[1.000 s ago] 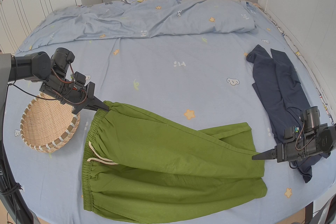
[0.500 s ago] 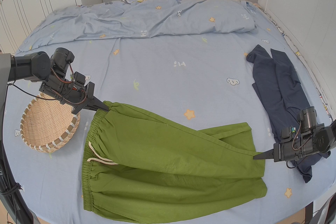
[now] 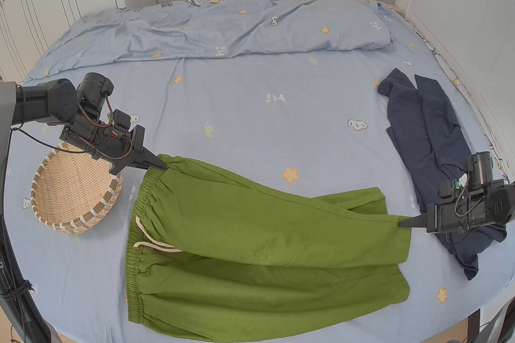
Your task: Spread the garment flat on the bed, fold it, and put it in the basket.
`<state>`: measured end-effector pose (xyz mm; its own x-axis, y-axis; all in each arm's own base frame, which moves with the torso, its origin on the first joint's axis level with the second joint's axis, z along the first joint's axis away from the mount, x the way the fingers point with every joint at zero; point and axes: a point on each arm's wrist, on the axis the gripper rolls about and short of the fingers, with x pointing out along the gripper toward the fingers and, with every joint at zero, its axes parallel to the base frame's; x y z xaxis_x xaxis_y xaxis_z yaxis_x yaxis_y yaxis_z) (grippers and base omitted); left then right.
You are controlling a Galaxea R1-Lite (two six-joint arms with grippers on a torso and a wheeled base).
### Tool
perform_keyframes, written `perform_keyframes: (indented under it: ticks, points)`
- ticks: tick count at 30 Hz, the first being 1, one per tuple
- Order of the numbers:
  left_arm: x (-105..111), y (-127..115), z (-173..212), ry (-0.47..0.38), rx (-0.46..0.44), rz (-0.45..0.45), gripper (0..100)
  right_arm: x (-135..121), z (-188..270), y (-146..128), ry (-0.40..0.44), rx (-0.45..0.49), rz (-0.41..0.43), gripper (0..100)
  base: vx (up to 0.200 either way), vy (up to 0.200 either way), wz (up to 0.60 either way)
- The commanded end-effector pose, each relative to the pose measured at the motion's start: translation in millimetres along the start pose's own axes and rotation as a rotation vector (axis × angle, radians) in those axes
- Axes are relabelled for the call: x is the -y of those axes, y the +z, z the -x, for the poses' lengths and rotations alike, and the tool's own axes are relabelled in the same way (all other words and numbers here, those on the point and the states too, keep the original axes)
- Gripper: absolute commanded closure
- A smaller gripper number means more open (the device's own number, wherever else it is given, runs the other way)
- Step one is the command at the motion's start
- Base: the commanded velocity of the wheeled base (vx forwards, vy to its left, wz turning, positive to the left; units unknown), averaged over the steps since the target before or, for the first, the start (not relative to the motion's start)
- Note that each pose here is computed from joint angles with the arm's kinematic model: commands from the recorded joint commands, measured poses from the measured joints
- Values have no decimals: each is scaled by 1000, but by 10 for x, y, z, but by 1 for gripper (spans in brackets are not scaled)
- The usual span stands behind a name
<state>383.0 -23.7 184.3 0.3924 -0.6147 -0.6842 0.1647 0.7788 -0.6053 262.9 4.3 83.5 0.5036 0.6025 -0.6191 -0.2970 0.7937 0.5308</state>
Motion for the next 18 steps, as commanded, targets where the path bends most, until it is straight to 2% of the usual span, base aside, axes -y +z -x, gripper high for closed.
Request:
perform_keyframes:
  ticks: [1,5,10,12,13,18]
  points:
    - [8,-12,16,1,9,-5,100,-239,183,244,21,108,64,100,0,0,0]
    - [50,-1,87,-3,46,-24,100,-439,216,464,55,155,103,100,0,0,0]
    - [40,19,176,-2,120,-59,100,-698,352,930,77,209,163,100,0,0,0]
    - [31,19,184,-1,124,-59,100,-722,362,965,78,214,169,100,0,0,0]
    - [-21,39,218,5,145,-56,100,-820,386,1148,84,244,200,100,0,0,0]
    - [-89,67,278,13,172,-51,100,-898,266,1427,68,273,232,100,0,0,0]
